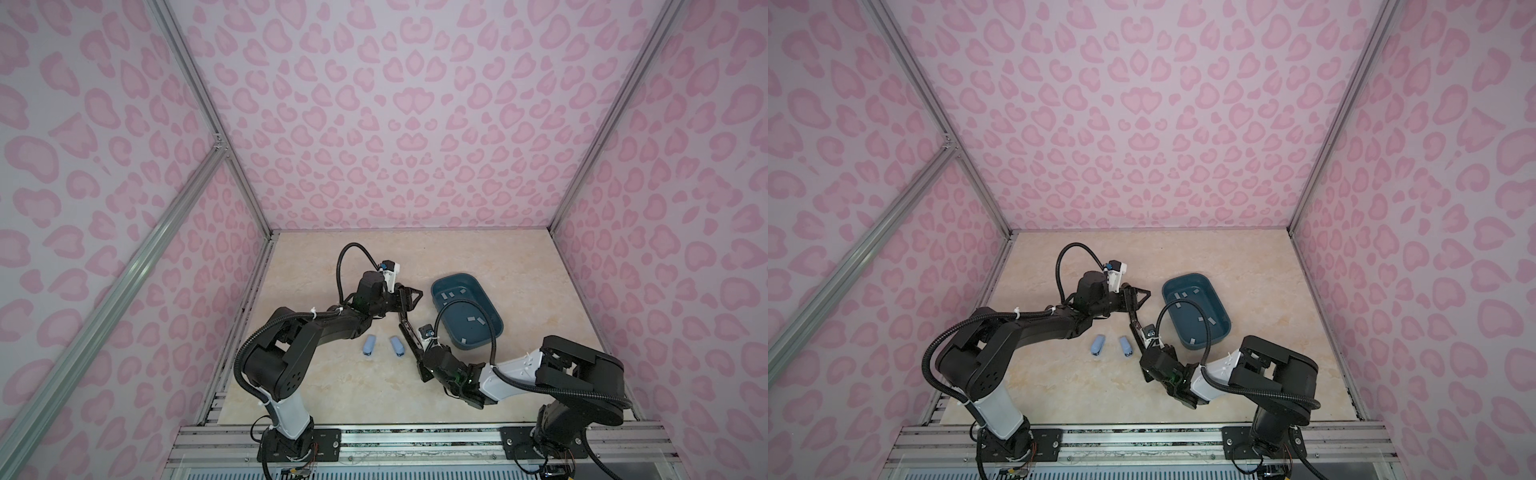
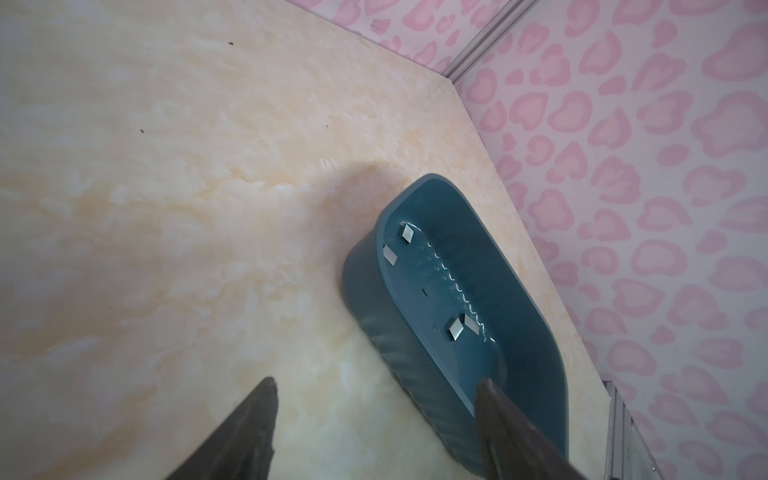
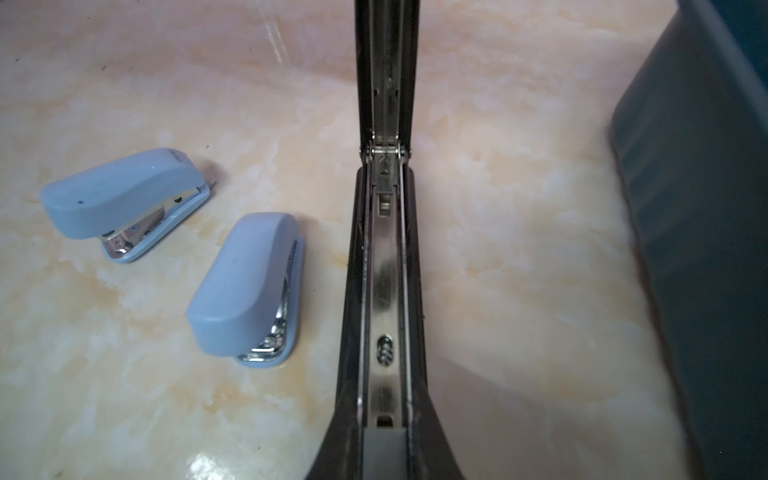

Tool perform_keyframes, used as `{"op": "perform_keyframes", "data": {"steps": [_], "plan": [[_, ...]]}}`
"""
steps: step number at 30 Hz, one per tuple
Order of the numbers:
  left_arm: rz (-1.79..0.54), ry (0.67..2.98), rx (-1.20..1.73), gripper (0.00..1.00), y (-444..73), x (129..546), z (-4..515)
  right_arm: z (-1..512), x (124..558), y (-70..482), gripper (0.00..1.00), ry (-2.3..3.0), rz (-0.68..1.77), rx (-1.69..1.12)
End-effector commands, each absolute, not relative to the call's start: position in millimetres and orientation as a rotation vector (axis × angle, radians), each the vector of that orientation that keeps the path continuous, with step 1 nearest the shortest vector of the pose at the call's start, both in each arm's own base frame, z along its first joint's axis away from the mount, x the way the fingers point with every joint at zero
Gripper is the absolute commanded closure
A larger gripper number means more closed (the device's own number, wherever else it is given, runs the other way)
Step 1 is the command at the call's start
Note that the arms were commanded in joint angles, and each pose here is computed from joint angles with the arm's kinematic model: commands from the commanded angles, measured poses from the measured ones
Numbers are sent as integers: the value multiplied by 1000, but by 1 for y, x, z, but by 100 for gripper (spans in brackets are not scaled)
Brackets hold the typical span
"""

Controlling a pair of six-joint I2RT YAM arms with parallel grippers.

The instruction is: Load the staples into the stapler

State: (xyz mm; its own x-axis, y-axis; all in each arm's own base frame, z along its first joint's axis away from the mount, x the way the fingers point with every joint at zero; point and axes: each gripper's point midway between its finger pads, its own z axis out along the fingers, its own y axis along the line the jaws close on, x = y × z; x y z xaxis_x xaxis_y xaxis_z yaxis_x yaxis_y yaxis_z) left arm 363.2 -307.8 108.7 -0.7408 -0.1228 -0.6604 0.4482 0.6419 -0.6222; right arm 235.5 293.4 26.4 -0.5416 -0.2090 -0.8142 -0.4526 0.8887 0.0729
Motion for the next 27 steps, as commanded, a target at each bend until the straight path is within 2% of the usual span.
{"op": "perform_keyframes", "data": {"steps": [1, 10, 22, 27], "plan": [[-1062, 2096, 344, 25, -315, 349, 114, 31, 238, 291, 86, 2098, 334, -466], [-1059, 2095, 425, 24, -330, 311, 92, 31, 232, 286, 82, 2039, 354, -457], [-1012, 2120, 440, 21, -331, 308, 75, 31, 223, 267, 66, 1955, 454, -382], [-1017, 2112, 451, 21, -332, 307, 77, 31, 217, 266, 66, 1916, 492, -399]]}}
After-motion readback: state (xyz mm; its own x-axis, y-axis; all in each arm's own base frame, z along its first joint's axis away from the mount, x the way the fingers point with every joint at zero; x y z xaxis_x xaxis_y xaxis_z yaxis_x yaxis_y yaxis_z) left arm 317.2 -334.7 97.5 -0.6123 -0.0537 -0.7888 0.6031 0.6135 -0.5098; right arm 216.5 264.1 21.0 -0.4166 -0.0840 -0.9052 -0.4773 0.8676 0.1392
